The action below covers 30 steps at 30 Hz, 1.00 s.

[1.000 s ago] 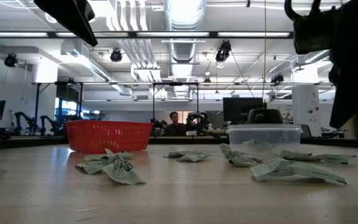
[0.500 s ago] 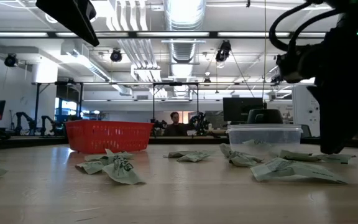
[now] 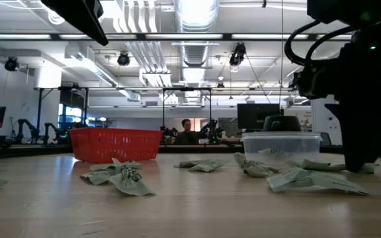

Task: Pick and place items into bin
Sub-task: Put the stevia packet into the transparent bin

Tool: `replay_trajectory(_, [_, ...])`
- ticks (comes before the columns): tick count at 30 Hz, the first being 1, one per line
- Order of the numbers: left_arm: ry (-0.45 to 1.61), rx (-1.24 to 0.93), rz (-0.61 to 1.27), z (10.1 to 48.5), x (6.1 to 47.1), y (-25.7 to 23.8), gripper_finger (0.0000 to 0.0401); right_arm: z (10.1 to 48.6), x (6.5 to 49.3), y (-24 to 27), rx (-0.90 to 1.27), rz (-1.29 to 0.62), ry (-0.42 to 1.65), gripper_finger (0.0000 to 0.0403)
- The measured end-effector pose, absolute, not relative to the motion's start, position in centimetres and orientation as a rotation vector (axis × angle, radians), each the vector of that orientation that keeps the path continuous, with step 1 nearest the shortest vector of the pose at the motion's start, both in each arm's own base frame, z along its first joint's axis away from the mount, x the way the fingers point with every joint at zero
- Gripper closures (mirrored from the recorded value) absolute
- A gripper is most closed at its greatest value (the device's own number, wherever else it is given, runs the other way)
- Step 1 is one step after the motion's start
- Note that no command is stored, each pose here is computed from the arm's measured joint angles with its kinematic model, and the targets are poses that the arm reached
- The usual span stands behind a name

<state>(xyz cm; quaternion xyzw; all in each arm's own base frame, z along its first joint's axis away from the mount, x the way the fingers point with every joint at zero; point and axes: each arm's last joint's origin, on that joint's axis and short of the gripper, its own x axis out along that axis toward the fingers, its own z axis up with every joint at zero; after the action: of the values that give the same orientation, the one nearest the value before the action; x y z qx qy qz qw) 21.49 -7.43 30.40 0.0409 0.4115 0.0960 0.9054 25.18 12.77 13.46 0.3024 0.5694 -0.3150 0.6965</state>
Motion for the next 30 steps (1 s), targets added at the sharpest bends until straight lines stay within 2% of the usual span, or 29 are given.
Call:
replay_trajectory(9, [0.815, 0.065, 0.194, 30.7, 21.7, -7.5, 0.0290, 13.1, 25.1, 12.8, 0.680, -0.688, 1.306, 0.0211])
replay_trajectory(23, [0.776, 0.042, 0.189, 31.0, 22.0, -7.7, 0.0289, 13.6, 25.5, 13.2, 0.660, -0.630, 1.335, 0.0334])
replay_trajectory(30, [0.776, 0.042, 0.189, 31.0, 22.0, -7.7, 0.0289, 14.5, 26.2, 13.8, 0.632, -0.528, 1.341, 0.0374])
